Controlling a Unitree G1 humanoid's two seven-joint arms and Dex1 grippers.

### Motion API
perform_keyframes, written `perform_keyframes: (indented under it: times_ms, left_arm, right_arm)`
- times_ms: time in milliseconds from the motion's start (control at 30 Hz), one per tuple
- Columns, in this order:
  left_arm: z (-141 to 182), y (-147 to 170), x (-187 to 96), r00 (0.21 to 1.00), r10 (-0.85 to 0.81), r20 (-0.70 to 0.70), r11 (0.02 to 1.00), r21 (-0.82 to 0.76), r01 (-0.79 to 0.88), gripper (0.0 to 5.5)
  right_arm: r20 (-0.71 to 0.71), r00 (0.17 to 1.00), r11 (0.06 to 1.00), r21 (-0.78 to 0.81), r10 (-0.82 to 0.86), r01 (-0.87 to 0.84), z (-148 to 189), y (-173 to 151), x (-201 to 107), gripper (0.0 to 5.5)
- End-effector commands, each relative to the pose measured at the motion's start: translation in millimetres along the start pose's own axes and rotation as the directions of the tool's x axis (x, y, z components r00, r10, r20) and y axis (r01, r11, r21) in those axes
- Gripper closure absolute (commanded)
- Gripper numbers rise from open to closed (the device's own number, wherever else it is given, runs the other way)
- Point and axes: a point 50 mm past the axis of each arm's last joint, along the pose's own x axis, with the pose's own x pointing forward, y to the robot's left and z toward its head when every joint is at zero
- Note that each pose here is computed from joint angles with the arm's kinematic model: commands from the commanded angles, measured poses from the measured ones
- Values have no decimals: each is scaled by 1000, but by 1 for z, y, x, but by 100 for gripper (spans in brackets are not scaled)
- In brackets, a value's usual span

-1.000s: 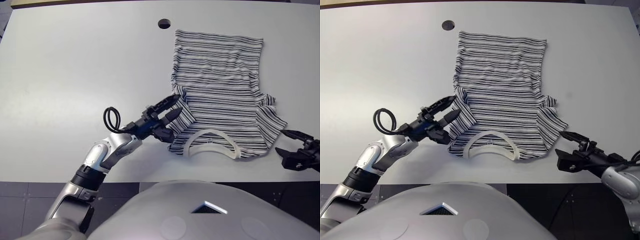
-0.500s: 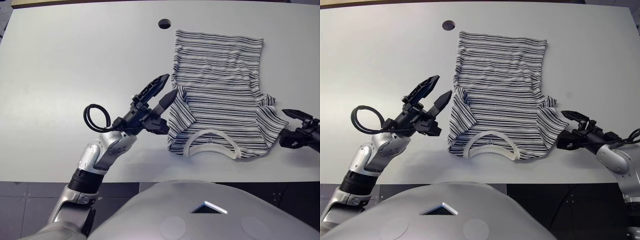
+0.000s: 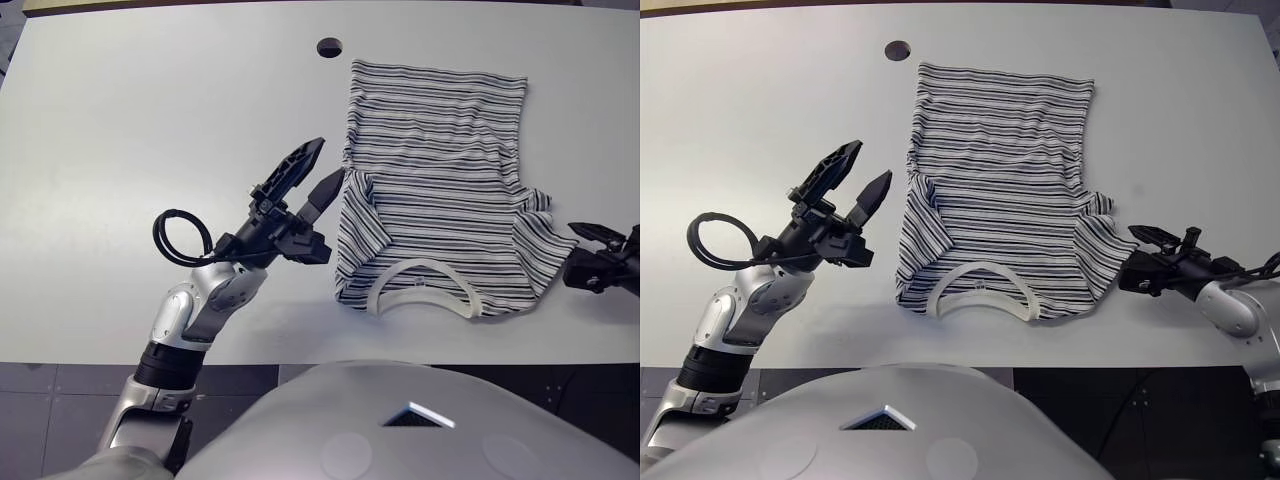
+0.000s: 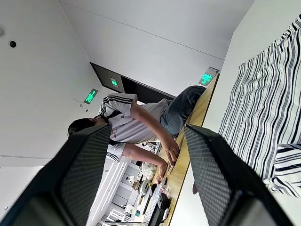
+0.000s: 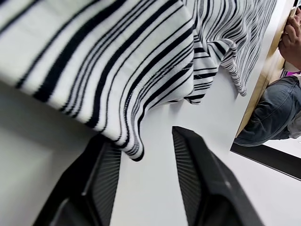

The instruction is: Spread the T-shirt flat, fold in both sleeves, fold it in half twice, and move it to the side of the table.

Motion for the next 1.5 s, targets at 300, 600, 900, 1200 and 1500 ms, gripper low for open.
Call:
perform_keyframes:
  times_ms: [300,600,900,1200,1500]
  left_arm:
    - [2,2,-3,1000,18,-9,1000,-11,-18,259]
    - [1,2,-6,1000,22,-18,1000,-10,-23,259]
    - [-3,-2,-10,999,7,-40,1000,-11,-7,259]
    - [-4,-9,-9,999,-27,-37,1000,-16,26,259]
    - [-7,-14,-9,999,-30,-44,999,-22,29,259]
  right_arm:
    - [-8,999,999,-8,50,-50,-4,2,2,538]
    - [58,994,995,-14,-97,98,10,-22,-3,538]
    - [139,955,963,-17,-263,268,32,-55,-15,538]
    - [376,906,967,-80,-194,240,85,-55,15,538]
    - [502,861,968,-162,-85,190,115,-47,47,538]
